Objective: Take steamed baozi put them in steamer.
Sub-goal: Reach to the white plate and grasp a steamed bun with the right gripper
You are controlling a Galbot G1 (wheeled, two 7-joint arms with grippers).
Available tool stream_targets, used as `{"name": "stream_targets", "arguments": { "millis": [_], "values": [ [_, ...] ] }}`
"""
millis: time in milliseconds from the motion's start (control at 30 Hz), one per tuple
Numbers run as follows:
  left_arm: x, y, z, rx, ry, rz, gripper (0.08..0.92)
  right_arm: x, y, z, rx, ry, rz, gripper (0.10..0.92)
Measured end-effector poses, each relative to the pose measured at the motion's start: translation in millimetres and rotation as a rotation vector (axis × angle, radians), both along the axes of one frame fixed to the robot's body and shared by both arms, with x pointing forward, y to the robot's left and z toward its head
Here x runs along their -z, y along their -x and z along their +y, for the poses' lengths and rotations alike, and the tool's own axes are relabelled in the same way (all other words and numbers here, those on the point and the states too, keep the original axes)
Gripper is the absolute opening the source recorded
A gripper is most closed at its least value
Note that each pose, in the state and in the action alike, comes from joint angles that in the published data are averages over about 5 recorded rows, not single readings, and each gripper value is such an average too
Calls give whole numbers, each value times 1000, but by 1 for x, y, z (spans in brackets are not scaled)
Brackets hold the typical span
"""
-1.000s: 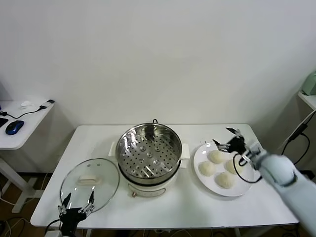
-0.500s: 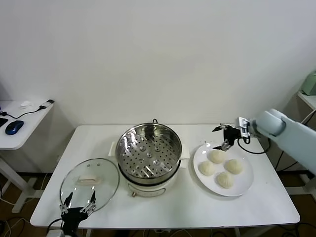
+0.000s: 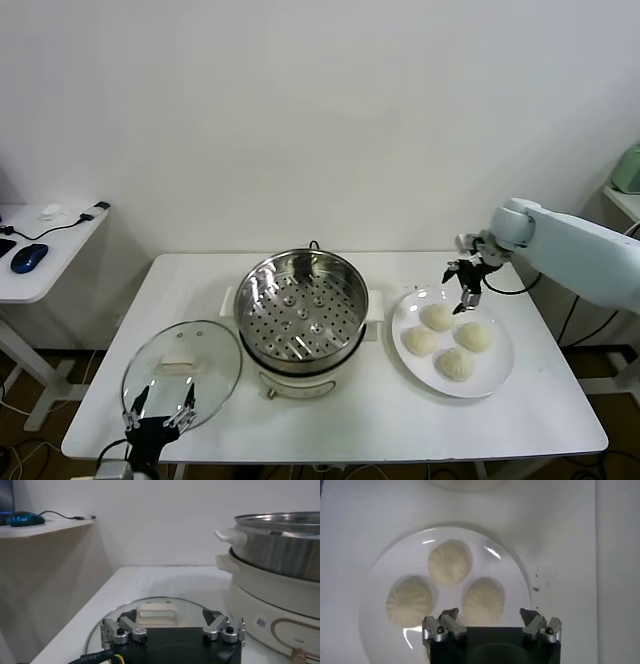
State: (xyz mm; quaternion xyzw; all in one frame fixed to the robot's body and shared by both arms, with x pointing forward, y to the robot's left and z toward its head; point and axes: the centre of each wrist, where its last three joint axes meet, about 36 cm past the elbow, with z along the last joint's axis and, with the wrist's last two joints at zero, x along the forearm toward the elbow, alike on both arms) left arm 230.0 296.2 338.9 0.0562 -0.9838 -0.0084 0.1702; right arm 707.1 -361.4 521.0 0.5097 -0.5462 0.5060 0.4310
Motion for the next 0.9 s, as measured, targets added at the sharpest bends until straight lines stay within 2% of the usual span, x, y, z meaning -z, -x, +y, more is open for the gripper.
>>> {"name": "stream_targets", "arguments": {
  "millis": [733,900],
  "values": [
    [6,6,-1,-14,-19,26,823,63,-9,21,67,54,33,822],
    [8,7,-1,-16,-22,30,823,70,-8,22,78,47,32,794]
  ]
}}
